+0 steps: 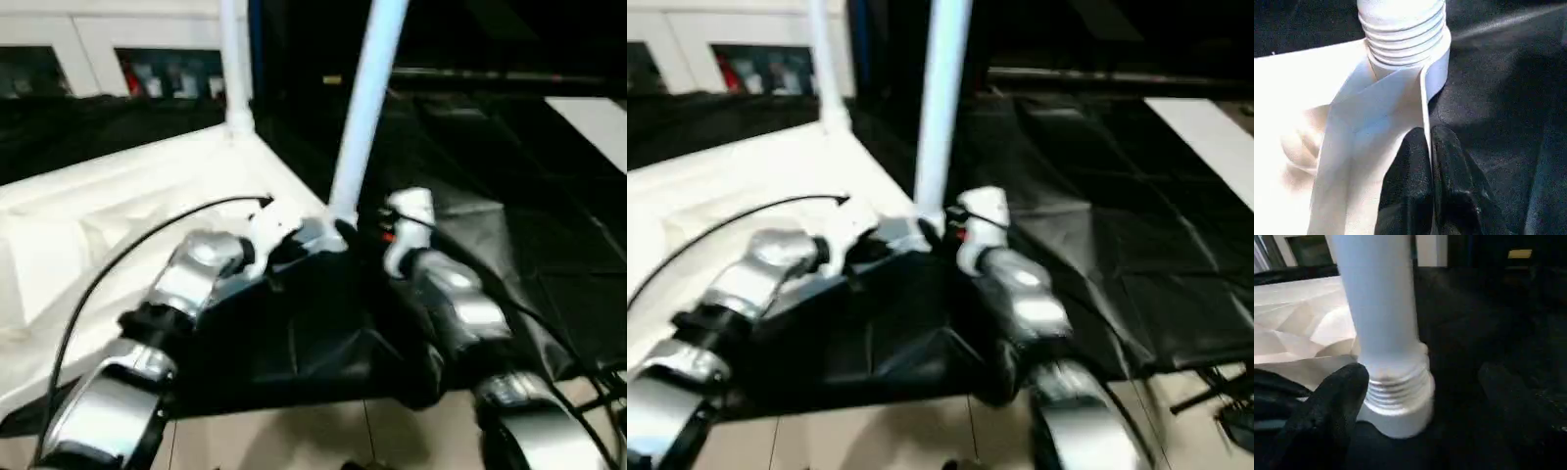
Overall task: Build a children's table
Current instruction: Insert table leg to table base
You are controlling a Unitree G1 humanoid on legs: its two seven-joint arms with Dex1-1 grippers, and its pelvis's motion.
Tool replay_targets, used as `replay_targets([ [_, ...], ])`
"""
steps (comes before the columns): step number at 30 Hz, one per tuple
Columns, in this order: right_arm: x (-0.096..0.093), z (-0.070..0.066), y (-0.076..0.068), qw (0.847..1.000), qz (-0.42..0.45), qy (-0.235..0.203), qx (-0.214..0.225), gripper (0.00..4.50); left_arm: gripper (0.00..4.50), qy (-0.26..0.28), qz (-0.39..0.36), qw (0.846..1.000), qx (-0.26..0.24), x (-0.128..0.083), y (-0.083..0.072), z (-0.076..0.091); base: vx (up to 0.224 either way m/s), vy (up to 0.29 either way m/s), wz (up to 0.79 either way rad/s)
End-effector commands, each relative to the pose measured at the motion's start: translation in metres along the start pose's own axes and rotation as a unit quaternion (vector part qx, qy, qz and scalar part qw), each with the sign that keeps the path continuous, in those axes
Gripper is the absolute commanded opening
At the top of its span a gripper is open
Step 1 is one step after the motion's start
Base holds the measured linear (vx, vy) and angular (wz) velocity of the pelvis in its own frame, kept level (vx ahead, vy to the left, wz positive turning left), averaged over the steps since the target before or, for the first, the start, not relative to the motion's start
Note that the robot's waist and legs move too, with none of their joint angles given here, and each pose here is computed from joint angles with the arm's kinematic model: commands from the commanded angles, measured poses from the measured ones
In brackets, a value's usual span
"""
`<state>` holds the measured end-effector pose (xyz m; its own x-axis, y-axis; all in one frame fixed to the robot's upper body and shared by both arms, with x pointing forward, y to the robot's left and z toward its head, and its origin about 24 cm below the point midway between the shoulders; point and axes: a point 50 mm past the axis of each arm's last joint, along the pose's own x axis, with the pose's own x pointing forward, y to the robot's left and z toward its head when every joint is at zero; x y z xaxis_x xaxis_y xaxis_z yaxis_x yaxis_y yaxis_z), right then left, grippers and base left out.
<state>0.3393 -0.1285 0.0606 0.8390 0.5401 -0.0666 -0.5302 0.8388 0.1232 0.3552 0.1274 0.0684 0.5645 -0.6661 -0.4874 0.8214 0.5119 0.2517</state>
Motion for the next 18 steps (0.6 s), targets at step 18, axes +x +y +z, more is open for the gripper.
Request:
replay_targets([
  [18,-0.022,-0.003,0.007,0.999,-0.033,0.037,-0.019,4.03,0.0,-0.049,0.051,0.998,-0.004,-0.002,0.004,0.005,-0.001,-0.004,0.15],
])
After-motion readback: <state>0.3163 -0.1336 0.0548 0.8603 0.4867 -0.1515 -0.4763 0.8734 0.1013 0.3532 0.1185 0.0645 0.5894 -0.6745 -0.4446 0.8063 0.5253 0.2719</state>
